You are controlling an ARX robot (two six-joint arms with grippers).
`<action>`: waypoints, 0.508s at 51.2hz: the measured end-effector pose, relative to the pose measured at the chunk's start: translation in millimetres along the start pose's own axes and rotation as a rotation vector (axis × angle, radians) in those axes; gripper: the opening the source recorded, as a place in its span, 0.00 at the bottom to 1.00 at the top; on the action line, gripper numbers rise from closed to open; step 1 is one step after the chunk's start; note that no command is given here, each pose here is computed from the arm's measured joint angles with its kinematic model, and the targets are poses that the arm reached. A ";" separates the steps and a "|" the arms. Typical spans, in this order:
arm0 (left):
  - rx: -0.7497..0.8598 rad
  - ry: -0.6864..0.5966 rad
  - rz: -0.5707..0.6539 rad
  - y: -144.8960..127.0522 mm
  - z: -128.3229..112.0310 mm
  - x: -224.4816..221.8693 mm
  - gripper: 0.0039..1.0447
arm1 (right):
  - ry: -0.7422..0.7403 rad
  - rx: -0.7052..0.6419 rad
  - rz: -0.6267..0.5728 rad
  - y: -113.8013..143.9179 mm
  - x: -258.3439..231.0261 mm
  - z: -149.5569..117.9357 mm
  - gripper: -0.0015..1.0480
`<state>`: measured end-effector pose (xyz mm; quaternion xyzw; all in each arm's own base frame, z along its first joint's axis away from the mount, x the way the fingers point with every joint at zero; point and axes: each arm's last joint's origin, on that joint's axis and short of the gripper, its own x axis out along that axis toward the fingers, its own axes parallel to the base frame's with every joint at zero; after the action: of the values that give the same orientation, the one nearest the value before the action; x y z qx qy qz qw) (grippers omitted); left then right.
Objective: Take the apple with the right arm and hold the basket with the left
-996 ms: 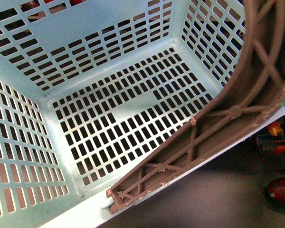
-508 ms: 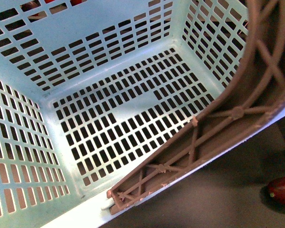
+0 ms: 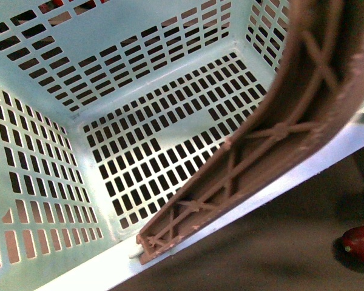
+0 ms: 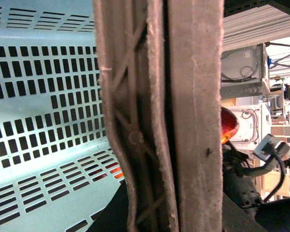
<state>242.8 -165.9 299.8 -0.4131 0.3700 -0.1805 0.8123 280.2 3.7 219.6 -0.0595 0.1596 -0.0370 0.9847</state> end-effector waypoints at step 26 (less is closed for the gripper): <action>0.005 -0.005 0.004 -0.2 -0.1 0.9 0.16 | -0.136 -0.003 0.206 61.5 -44.6 34.4 0.75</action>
<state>243.3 -166.6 299.6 -0.4108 0.3686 -0.1788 0.8145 252.3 72.3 257.9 -0.0467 0.0979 0.0687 0.9917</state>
